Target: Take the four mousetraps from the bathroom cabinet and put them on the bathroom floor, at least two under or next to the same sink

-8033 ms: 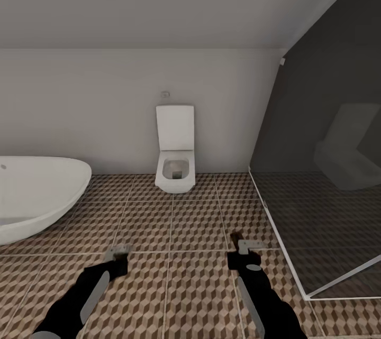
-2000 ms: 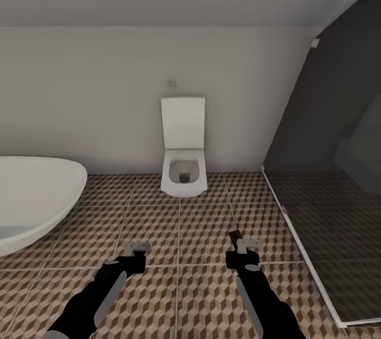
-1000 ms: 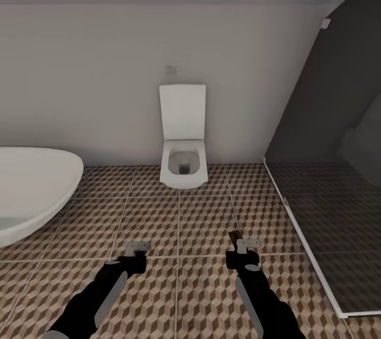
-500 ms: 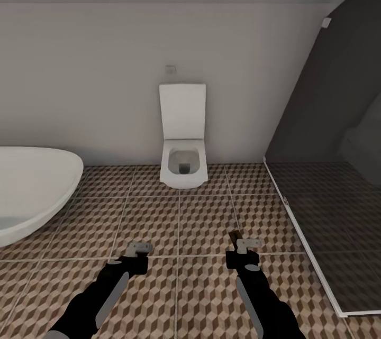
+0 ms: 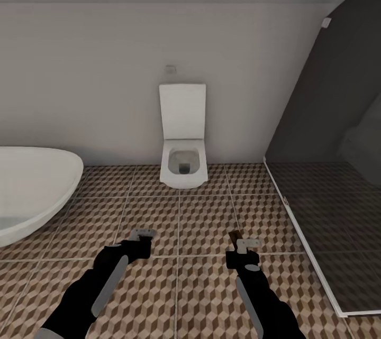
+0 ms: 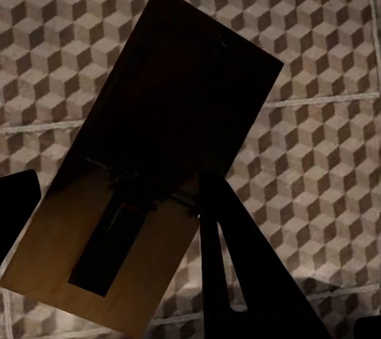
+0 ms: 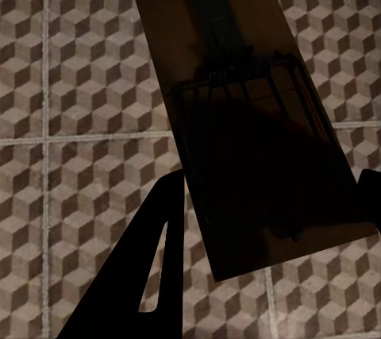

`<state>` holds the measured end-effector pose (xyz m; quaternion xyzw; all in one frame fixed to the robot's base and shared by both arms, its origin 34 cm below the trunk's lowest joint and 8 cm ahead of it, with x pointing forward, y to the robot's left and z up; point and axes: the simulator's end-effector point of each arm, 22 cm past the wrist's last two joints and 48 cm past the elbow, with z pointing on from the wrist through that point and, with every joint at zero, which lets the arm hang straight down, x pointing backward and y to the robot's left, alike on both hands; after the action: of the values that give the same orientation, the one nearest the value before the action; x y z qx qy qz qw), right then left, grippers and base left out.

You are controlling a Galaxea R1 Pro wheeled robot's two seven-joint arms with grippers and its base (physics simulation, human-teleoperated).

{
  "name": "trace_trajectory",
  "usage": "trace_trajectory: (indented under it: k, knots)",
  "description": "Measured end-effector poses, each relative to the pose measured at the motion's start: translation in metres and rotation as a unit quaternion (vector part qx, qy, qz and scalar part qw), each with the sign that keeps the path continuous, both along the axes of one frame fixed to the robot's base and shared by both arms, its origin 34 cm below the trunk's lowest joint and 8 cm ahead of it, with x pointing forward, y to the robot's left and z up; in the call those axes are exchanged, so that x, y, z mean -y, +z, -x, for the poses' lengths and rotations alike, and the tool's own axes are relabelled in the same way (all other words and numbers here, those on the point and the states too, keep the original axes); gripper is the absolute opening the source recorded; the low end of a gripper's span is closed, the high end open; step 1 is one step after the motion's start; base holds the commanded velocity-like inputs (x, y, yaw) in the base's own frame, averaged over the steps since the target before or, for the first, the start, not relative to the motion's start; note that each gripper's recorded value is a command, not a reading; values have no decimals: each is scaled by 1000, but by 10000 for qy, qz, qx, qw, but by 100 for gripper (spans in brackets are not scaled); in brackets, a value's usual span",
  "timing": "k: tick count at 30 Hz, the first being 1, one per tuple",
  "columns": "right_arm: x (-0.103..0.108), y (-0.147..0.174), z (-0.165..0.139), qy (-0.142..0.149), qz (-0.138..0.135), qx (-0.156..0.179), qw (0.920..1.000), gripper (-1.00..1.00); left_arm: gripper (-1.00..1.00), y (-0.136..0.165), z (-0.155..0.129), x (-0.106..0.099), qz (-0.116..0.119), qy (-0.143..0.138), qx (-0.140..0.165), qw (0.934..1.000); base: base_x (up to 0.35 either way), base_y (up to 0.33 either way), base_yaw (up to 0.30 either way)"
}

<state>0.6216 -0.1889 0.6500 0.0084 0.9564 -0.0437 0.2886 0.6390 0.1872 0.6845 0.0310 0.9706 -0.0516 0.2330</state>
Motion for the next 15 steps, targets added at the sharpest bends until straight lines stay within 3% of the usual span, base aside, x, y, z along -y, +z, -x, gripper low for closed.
trace_trajectory:
  k: [5,10,15]
  knots:
    - [0,0,0,1,-3,-1,10000,-100,-100,-7,4,-7,-28,82,-107,9999,0,0,0]
    - [0,0,0,0,-3,-1,10000,-100,-100,-17,9,-26,-73,317,-246,9992,0,0,0]
    - [0,0,0,0,4,5,10000,-100,-100,-20,11,-29,-88,348,-293,9989,0,0,0]
